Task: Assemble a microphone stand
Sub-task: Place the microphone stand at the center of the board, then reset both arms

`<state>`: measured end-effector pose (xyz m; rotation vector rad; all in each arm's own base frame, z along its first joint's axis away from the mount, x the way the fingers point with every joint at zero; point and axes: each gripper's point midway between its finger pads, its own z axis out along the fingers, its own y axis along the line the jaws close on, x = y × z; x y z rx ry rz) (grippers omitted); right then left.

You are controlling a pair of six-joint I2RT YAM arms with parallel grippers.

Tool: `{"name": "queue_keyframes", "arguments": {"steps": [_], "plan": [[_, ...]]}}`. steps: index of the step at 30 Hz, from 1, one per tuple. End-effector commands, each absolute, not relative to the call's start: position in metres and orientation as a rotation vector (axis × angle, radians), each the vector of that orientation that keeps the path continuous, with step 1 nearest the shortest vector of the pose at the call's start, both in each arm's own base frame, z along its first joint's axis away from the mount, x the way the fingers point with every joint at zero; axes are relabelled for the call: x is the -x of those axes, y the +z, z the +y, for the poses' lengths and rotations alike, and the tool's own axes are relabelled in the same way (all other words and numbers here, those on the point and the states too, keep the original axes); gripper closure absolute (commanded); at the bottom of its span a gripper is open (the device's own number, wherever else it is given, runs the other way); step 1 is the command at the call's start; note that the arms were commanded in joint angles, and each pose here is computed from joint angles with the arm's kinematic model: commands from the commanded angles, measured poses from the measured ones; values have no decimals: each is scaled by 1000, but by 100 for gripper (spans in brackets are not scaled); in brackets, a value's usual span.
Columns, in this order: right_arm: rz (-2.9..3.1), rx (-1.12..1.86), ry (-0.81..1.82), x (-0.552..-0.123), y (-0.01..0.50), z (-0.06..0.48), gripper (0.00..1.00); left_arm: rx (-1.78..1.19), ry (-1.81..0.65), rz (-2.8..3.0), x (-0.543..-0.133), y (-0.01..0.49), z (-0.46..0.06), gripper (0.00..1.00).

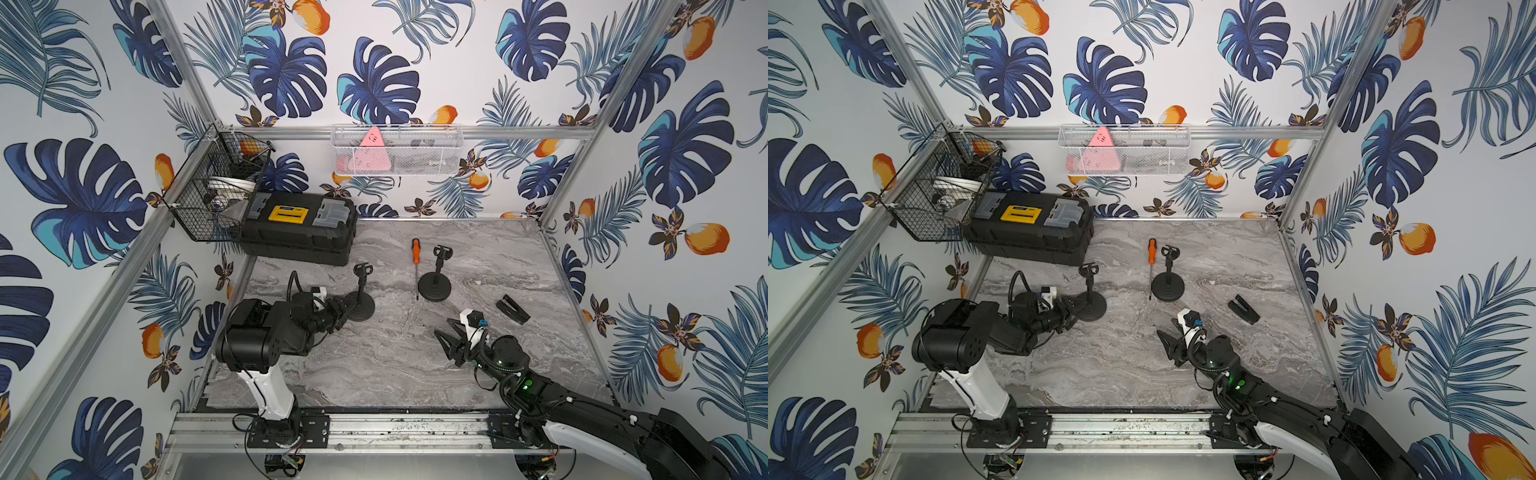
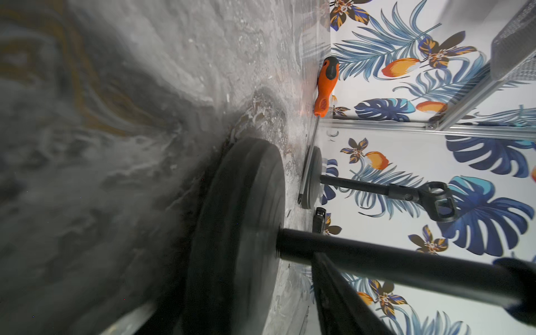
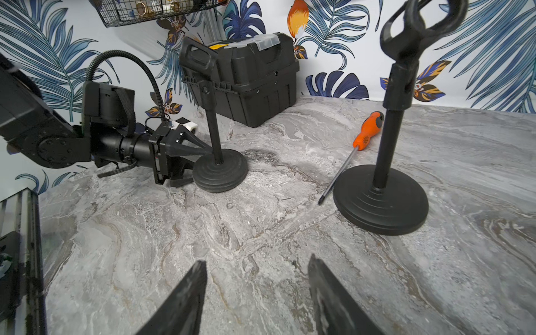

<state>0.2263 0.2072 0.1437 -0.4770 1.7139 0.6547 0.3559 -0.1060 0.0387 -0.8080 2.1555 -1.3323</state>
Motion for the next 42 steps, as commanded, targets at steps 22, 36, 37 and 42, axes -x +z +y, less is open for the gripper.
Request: {"name": "queue_keyframes", "arguments": {"steps": [22,36,37,42], "plan": [[1677,271,368,-258,171,161,25,899,-411,2359,-295,59,-1,1],[1776,-77,273,-327,179,46,24,451,50,2043,-334,122,47,6],[1790,-117,271,-331,174,32,24,407,55,2032,-336,120,45,6],[1813,-178,322,-351,154,-3,24,169,177,1922,-349,126,27,2]]}}
